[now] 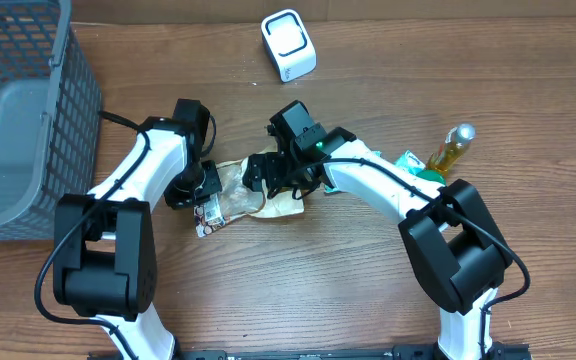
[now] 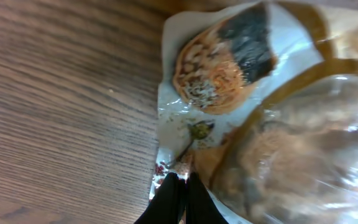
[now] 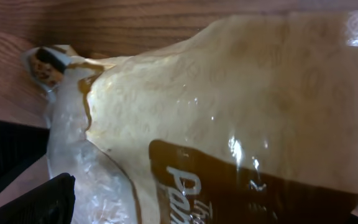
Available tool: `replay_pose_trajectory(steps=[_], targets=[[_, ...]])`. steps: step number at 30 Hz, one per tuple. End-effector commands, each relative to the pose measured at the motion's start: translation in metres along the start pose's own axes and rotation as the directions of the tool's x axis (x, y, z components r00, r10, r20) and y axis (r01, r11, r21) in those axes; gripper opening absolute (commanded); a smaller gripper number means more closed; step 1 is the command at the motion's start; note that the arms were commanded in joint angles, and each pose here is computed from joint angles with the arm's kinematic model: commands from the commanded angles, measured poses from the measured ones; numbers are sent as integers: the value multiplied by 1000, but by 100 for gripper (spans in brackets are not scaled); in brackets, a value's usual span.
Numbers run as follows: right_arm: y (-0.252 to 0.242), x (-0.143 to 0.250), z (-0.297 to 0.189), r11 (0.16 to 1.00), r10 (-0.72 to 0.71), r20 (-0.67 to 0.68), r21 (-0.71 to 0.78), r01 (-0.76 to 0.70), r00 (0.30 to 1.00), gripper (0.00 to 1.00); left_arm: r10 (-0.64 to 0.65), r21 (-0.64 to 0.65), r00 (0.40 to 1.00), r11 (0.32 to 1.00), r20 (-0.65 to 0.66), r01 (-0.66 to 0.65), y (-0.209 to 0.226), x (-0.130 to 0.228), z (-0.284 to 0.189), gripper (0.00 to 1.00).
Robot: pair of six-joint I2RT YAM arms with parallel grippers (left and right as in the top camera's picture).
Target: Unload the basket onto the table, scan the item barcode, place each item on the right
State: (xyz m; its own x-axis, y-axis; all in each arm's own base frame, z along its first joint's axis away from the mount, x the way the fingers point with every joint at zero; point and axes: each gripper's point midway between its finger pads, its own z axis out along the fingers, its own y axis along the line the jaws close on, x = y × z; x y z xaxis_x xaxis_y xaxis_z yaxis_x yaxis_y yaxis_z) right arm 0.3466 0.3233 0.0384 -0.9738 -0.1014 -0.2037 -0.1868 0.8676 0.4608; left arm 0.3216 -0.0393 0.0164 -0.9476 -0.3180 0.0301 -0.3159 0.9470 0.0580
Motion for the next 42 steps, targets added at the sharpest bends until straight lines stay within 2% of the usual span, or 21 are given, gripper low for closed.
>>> replay_pose_trajectory(steps=[1,9,15,21,25,34,42], targets=[[4,5,1,998,57,-4,-24,-57,998,96,-17,8,1000,1000,-14,17,0,2,3,4],[26,10,1,987,35,-41,-153,-41,999,96,-17,8,1000,1000,-13,17,0,2,3,4],[12,-2,-6,994,10,-6,-112,-11,1000,96,-17,8,1000,1000,-13,17,0,2,3,4],[-1,-33,-57,999,0,38,-38,1,999,100,-17,9,1000,1000,-10,17,-1,1,3,4],[8,-31,-73,999,-22,16,-36,22,1000,100,-17,11,1000,1000,-7,18,-1,0,3,4],[20,0,-45,999,-48,-77,-16,47,996,100,-18,13,1000,1000,-4,18,-1,-1,3,4],[-1,8,-17,997,17,-114,79,-8,993,99,-14,13,1000,1000,-2,14,-3,-1,3,4]])
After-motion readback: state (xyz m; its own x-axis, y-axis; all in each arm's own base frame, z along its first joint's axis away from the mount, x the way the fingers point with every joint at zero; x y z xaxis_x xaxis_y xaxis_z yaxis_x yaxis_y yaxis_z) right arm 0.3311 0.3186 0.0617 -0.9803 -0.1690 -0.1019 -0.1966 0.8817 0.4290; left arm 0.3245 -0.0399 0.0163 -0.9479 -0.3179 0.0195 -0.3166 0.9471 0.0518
